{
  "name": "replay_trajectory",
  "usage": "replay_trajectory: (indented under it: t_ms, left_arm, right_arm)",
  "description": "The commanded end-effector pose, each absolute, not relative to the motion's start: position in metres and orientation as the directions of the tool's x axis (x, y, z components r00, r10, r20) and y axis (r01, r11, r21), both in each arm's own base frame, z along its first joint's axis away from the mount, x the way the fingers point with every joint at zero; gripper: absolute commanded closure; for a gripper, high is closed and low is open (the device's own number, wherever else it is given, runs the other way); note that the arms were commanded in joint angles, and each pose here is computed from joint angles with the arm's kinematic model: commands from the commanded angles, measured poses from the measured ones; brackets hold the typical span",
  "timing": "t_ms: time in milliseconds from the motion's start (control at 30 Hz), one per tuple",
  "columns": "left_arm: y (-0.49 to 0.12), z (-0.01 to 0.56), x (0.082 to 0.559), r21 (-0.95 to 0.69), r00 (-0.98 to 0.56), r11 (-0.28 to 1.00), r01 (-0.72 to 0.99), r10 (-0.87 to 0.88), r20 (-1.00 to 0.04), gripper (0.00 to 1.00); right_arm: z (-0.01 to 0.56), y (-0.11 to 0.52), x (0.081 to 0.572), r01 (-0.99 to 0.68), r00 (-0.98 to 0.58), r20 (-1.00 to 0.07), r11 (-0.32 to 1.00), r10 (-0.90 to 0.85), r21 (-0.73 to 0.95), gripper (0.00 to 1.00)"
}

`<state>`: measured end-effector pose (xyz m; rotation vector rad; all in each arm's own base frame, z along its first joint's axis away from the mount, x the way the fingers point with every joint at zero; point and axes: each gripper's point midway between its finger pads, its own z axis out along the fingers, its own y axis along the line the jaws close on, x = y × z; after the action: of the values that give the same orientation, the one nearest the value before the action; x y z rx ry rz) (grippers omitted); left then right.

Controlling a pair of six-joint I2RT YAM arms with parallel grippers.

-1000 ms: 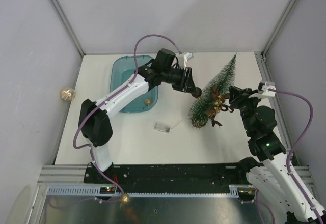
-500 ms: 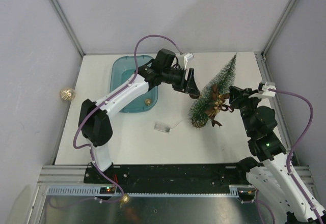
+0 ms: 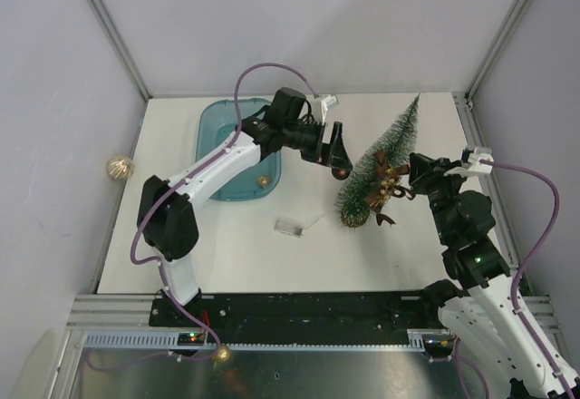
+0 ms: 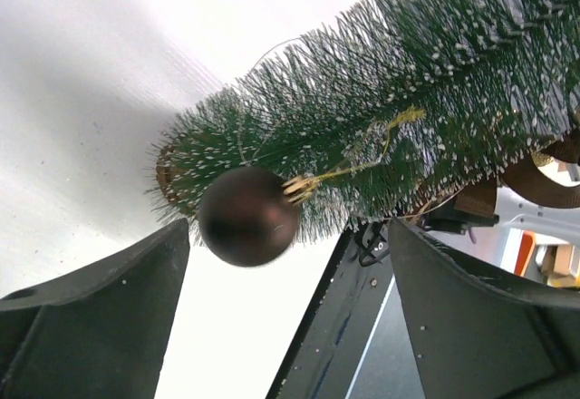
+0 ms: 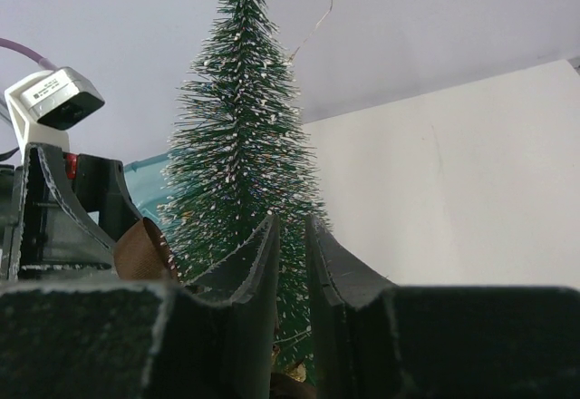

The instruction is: Decorate the small christmas tree

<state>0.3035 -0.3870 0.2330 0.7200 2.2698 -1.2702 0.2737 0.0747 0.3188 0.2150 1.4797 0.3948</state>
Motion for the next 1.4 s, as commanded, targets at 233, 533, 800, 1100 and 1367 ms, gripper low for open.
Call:
replay_trajectory:
  t_ms: [233, 533, 800, 1100, 1367]
  left_arm:
    - [-0.36, 0.286, 0.316, -0.596, -0.7, 0.423, 0.682, 0.145, -0.699, 0.0]
    - [-0.345, 0.282, 0.327, -0.587, -0.701, 0.453, 0.671, 0.128, -0.702, 0.0]
    - [-0.24, 0.23, 0.4, -0.444, -0.69, 0.722, 0.53, 0.063, -0.722, 0.0]
    - [-0.134, 0.148, 0.439, -0.179, -0.68, 0.855, 0.488, 0.243, -0.692, 0.0]
    - [-0.134, 0.06, 0.413, -0.252, -0.782, 0.815, 0.521, 0.338, -0.523, 0.07]
  right_arm:
    - [0.328, 0.071, 0.271, -0.128, 0.079, -0.918, 0.917, 0.39, 0.378, 0.78]
    - [0.329, 0.069, 0.269, -0.123, 0.086, -0.917, 0.918, 0.389, 0.378, 0.78]
    - [0.331, 0.068, 0.267, -0.125, 0.095, -0.918, 0.919, 0.386, 0.374, 0.78]
    - [0.333, 0.068, 0.266, -0.13, 0.1, -0.914, 0.916, 0.392, 0.379, 0.78]
    - [0.333, 0.068, 0.265, -0.13, 0.099, -0.912, 0.914, 0.397, 0.384, 0.78]
